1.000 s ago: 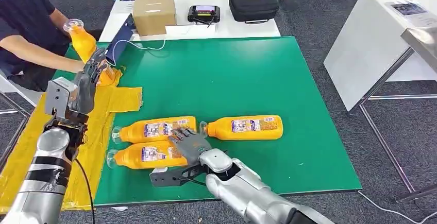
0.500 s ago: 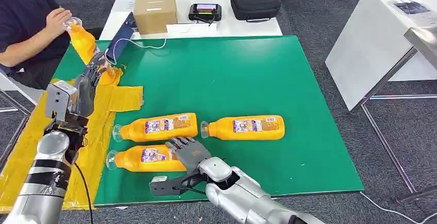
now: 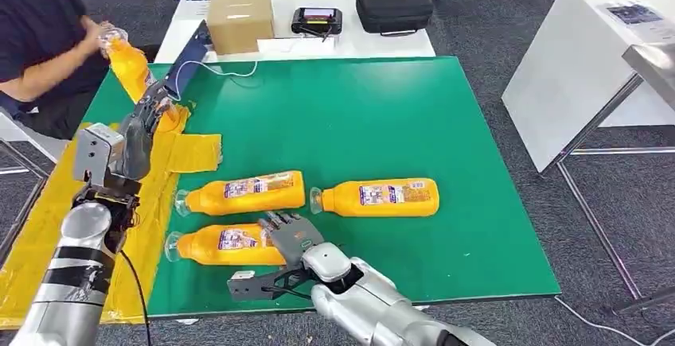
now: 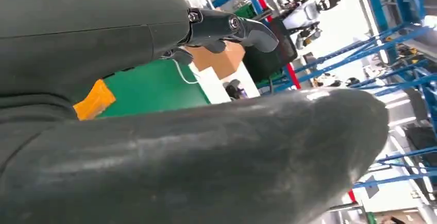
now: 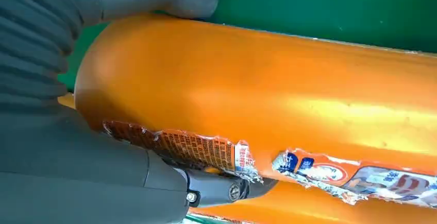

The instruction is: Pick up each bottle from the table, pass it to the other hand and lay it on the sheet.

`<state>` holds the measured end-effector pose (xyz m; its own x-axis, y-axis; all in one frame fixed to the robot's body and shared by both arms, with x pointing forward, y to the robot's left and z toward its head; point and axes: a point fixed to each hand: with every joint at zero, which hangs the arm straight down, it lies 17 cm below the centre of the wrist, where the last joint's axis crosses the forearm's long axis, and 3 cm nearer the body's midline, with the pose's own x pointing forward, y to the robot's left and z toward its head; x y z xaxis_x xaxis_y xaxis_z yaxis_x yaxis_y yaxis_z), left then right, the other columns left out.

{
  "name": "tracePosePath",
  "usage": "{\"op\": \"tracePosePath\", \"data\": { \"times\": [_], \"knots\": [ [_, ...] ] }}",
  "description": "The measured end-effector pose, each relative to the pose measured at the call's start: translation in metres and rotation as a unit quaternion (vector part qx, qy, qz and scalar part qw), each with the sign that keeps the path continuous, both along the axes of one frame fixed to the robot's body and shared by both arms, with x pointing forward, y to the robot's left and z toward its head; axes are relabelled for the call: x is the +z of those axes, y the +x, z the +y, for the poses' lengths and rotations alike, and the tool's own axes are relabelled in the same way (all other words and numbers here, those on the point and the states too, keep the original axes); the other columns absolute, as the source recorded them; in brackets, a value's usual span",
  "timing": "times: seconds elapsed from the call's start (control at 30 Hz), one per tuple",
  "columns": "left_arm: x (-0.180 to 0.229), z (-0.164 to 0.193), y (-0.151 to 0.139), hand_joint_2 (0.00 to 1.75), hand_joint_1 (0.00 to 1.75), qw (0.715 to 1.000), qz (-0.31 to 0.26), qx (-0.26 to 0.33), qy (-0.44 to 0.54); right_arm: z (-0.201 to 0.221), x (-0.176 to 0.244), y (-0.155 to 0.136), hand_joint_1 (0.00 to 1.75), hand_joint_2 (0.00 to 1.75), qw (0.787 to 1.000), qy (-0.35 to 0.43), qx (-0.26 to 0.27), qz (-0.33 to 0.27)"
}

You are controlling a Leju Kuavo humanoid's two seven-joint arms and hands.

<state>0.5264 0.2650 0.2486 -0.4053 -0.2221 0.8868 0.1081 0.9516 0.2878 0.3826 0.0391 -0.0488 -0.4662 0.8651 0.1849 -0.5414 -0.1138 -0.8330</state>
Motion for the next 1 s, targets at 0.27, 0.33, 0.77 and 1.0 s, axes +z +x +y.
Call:
{"op": "tracePosePath", "data": {
  "times": [0.27,0.33,0.77,1.0],
  "knots": [
    [0.004,-0.004,-0.001,0.0,0.0,1.0,-0.004,-0.003,-0.001,-0.008,-0.005,0.0,1.75,1.75,1.0,-0.002,-0.003,0.011],
    [0.006,-0.004,-0.001,0.0,0.0,1.0,-0.005,-0.003,-0.005,-0.013,-0.009,0.0,1.75,1.75,1.0,-0.005,-0.001,0.016],
    [0.025,0.075,-0.036,0.0,0.0,0.976,-0.051,0.088,-0.19,-0.05,0.008,0.009,1.75,1.75,0.971,0.21,-0.097,0.067],
    [0.008,0.085,-0.079,0.0,0.0,0.972,-0.042,0.079,-0.219,-0.09,0.077,0.001,1.75,1.75,0.928,0.347,-0.139,0.007]
  ]
}}
